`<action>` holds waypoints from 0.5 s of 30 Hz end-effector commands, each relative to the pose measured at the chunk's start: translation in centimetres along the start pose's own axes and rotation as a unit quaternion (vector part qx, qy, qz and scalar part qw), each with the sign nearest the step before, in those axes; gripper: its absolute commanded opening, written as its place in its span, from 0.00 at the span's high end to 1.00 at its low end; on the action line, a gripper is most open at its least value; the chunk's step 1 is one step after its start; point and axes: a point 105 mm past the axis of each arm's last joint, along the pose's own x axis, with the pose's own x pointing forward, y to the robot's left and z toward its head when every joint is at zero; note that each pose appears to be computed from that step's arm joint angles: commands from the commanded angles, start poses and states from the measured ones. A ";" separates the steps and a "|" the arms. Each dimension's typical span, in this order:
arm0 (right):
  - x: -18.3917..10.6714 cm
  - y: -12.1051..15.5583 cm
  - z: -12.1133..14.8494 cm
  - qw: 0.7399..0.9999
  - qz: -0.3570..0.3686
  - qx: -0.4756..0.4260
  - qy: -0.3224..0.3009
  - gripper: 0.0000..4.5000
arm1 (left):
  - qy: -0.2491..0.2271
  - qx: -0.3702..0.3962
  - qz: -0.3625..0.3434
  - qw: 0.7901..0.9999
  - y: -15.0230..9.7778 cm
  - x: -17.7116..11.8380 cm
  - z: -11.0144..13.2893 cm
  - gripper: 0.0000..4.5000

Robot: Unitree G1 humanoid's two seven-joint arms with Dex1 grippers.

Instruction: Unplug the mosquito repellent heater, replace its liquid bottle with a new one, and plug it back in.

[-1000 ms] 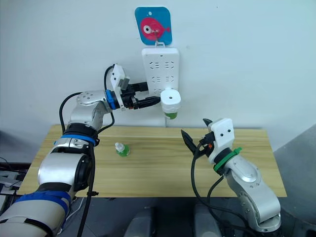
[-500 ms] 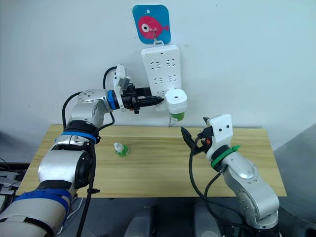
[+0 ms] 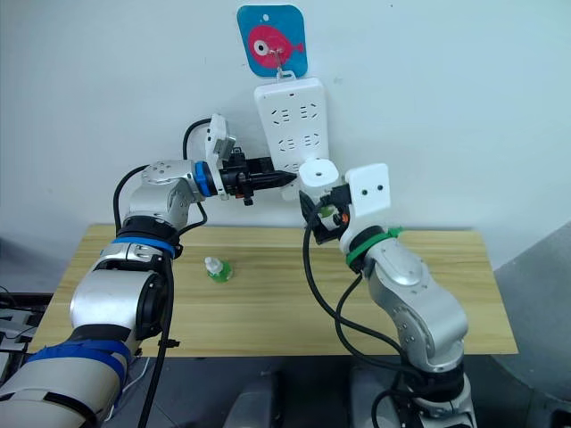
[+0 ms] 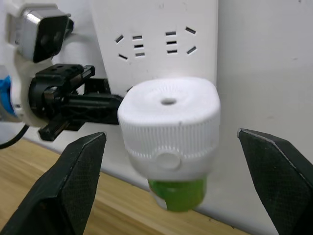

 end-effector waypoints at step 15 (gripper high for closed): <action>2.1 0.3 1.5 0.999 -0.015 -0.003 -0.044 0.00 | -0.007 0.023 0.005 1.000 0.1 0.3 0.6 0.71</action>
